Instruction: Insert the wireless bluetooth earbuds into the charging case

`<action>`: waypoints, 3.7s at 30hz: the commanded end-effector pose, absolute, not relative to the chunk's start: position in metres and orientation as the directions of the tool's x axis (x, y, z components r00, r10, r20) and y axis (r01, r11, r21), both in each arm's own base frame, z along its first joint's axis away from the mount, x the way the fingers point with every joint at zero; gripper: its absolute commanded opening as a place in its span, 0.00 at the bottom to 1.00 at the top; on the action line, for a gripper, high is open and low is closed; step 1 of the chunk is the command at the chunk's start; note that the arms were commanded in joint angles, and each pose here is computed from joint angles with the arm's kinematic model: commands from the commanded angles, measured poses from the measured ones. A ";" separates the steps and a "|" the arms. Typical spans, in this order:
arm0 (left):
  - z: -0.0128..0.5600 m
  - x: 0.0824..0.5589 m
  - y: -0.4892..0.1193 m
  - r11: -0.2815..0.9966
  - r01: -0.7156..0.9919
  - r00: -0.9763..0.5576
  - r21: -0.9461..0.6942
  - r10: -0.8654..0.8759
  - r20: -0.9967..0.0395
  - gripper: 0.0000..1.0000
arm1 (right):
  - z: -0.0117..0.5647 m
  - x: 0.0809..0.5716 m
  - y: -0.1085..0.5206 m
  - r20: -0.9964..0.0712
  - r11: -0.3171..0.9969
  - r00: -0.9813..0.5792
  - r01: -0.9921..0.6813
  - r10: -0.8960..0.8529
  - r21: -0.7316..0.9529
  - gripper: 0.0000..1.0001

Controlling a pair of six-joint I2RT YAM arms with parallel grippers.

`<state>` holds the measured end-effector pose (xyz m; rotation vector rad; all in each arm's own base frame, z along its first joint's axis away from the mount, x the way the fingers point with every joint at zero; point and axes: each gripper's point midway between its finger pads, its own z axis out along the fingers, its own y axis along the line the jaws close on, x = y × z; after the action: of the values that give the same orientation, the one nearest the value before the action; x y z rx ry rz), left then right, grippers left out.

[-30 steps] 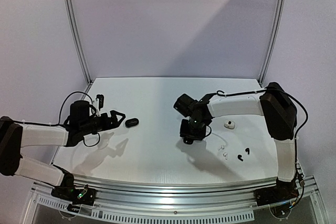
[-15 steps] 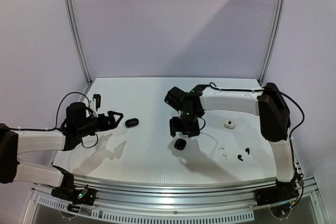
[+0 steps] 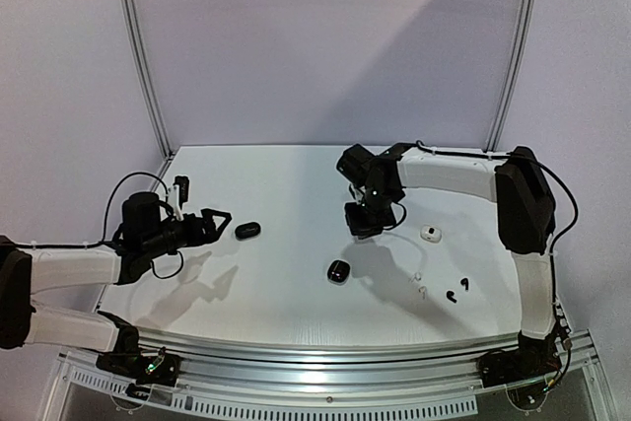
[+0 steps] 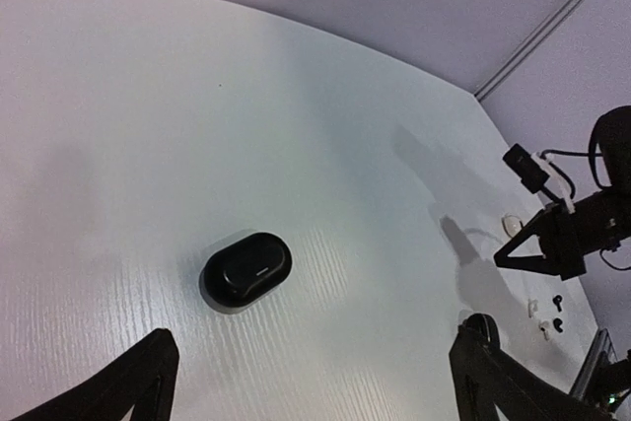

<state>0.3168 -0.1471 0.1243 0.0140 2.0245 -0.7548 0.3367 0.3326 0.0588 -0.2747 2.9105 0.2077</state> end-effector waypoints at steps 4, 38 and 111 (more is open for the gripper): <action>0.140 0.316 -0.153 0.793 0.378 -0.518 -0.477 -0.246 -0.819 0.97 | 0.021 0.313 0.359 -0.160 0.944 -0.964 -0.245 -0.212 0.223 0.00; 0.134 0.313 -0.154 0.792 0.383 -0.527 -0.475 -0.236 -0.817 0.97 | 0.060 0.236 0.358 -0.182 0.865 -0.883 -0.463 -0.432 0.195 0.29; 0.341 0.252 -0.250 0.220 0.918 -0.293 -0.330 -0.185 -0.938 0.79 | 0.340 0.276 0.513 -0.531 0.220 0.577 -0.522 -0.621 -0.824 0.31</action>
<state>0.2620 -0.2413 0.3289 0.7152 1.4511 -1.2625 0.2722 0.5070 0.3424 -1.3880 1.0870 0.0085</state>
